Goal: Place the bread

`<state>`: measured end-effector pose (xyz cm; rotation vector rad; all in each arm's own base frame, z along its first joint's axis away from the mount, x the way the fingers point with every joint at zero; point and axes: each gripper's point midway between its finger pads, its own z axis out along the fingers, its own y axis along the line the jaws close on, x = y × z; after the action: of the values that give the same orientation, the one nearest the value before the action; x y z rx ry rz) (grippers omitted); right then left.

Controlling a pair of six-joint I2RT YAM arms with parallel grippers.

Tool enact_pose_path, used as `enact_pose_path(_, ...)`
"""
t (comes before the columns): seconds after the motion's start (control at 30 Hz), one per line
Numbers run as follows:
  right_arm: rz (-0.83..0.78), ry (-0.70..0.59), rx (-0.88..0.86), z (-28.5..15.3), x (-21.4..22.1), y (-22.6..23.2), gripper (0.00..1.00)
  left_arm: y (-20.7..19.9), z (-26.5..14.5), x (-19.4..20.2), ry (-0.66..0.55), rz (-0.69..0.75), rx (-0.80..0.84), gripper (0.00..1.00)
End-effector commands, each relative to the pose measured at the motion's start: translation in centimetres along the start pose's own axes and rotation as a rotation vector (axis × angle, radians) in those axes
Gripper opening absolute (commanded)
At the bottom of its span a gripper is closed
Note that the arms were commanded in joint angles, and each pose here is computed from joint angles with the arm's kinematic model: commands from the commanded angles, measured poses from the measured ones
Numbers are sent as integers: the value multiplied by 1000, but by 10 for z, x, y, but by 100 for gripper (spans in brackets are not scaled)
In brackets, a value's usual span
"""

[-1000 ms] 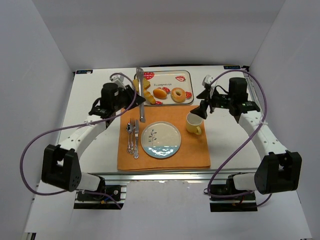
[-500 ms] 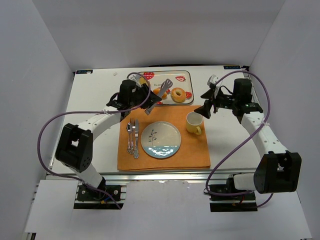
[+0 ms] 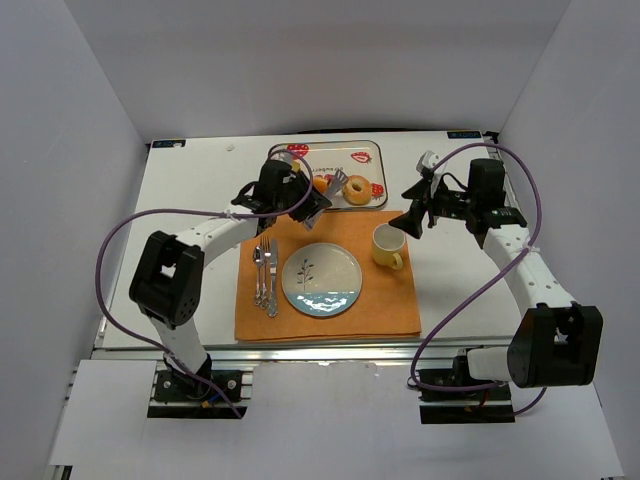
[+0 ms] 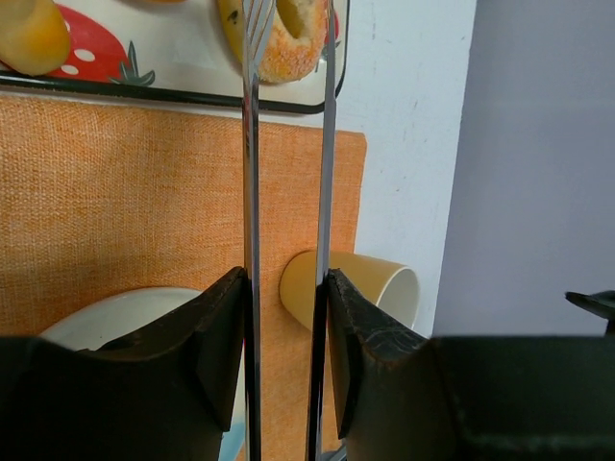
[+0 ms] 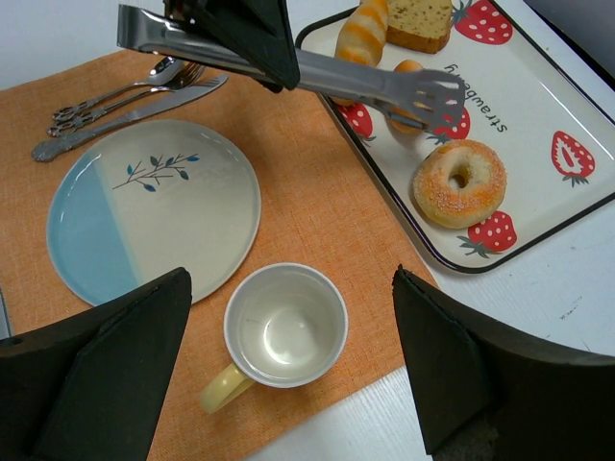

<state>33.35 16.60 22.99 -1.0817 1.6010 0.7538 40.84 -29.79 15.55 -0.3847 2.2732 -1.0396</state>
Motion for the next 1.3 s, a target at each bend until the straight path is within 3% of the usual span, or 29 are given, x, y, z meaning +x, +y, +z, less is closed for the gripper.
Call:
enact_pose_path(0.0, -41, -44, -3, -4, -14, 1, 89, -12, 1, -1, 7, 0, -9, 47)
enact_pose_path(0.7, -38, -48, -9, -7, -12, 3, 89, -5, 26, 19, 93, 12, -66, 51)
enact_pose_path(1.27, -30, -49, -16, -7, -9, 5, 89, -11, 15, 16, 93, 20, -79, 53)
